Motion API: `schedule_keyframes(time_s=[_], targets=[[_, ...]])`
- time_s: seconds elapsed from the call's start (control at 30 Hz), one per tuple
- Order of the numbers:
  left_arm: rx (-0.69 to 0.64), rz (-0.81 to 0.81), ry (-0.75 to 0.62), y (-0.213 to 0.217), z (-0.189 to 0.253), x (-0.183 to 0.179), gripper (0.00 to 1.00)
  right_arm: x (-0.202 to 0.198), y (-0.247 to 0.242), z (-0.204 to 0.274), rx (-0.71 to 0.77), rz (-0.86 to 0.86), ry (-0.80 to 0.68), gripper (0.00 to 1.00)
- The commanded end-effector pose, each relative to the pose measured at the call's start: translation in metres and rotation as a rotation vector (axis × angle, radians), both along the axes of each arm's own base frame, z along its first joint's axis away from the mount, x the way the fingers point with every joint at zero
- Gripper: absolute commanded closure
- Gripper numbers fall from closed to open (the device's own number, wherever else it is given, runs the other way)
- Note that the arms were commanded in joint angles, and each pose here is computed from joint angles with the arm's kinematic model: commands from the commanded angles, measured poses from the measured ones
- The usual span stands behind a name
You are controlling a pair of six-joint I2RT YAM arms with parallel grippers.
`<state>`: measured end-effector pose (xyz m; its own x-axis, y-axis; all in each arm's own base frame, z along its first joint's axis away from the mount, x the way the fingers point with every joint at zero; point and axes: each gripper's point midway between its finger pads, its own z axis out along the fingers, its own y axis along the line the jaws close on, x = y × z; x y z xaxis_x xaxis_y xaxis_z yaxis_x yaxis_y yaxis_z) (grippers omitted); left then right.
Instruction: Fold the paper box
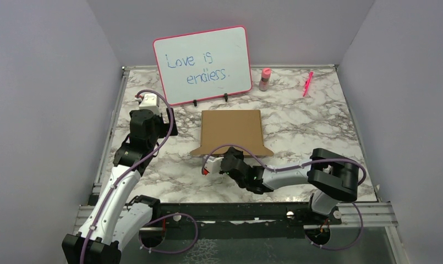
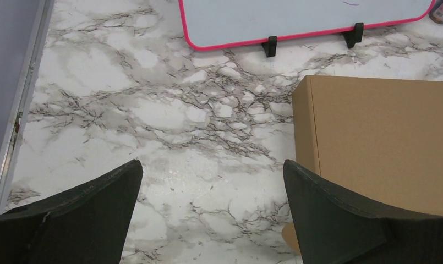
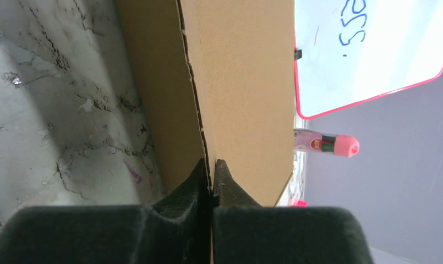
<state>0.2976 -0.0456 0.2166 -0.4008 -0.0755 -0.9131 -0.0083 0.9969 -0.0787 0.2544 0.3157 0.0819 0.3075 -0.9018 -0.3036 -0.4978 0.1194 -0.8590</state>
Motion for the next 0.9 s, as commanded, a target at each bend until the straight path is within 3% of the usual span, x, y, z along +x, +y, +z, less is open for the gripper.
schedule_keyframes(time_s=[0.0,0.4,0.87], targets=[[0.005,0.008,-0.025,0.002,0.006,-0.001,0.01,-0.005,0.008,0.021,0.074,0.012,0.020,0.99],[-0.041,-0.027,-0.107,-0.005,0.042,-0.003,0.01,-0.027,0.026,0.068,0.116,0.094,0.217,0.99],[-0.019,0.033,-0.273,0.015,0.106,-0.022,0.01,-0.058,0.028,0.138,0.093,0.146,0.493,0.99]])
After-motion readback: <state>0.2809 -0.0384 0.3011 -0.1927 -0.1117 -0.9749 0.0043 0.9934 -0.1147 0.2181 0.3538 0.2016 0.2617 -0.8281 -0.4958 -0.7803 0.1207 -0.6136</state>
